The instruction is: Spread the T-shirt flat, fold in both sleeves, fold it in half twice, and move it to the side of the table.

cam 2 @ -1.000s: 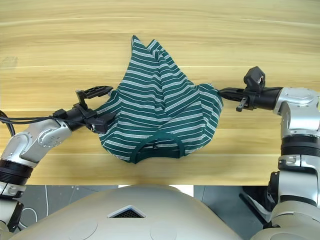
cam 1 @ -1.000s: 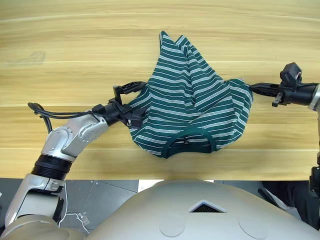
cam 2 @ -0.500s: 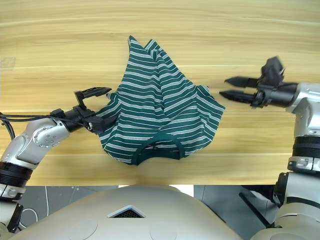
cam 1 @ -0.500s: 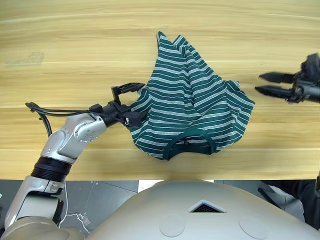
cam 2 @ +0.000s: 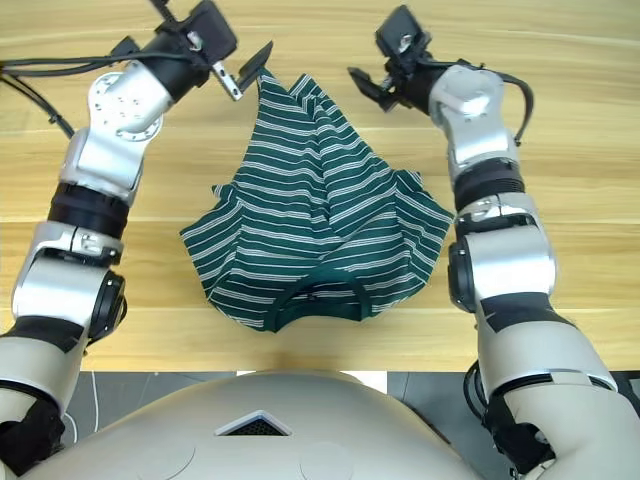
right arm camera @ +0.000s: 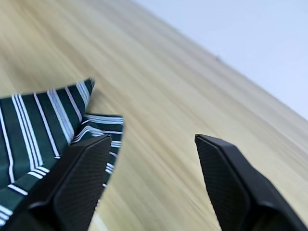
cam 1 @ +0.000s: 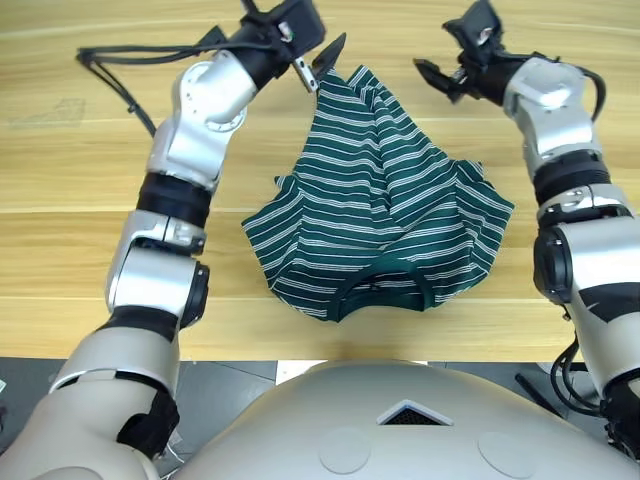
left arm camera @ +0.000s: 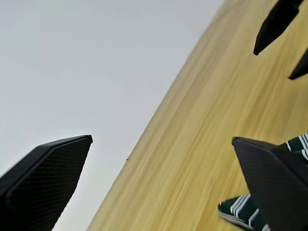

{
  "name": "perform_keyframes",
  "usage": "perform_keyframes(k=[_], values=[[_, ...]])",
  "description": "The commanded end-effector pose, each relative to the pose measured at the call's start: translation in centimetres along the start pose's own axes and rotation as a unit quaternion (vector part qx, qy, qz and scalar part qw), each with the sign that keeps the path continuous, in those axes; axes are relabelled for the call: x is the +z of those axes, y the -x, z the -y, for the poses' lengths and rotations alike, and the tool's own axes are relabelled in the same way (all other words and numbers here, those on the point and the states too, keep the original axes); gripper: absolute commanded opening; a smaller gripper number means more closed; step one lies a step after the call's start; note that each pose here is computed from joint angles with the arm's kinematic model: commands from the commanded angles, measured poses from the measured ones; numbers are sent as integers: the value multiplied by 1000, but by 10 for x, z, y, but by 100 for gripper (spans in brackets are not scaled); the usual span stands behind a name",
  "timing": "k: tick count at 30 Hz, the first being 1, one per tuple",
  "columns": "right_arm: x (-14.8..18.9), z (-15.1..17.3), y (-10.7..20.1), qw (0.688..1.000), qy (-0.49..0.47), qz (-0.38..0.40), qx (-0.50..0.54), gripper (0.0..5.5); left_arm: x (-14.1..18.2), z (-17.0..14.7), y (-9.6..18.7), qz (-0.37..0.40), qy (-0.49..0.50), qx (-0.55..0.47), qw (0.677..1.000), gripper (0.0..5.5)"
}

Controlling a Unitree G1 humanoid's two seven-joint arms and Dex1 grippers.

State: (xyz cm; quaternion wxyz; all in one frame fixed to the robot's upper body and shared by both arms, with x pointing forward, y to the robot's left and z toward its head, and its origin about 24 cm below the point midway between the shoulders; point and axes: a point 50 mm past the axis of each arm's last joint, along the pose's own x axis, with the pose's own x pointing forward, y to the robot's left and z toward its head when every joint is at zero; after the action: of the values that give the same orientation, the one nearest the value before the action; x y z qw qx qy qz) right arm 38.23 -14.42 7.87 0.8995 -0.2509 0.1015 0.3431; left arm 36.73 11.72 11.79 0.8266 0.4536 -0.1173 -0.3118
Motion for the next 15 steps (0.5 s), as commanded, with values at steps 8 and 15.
perform_keyframes(k=[8, 15], values=[[-34, -28, -5, 995, 32, -86, 33, 322, -32, 74, 6, -51, -82, -168, 981, 540], [-40, -43, -9, 994, 31, -94, 50, 322, -39, 89, 10, -63, -83, -178, 979, 540]])
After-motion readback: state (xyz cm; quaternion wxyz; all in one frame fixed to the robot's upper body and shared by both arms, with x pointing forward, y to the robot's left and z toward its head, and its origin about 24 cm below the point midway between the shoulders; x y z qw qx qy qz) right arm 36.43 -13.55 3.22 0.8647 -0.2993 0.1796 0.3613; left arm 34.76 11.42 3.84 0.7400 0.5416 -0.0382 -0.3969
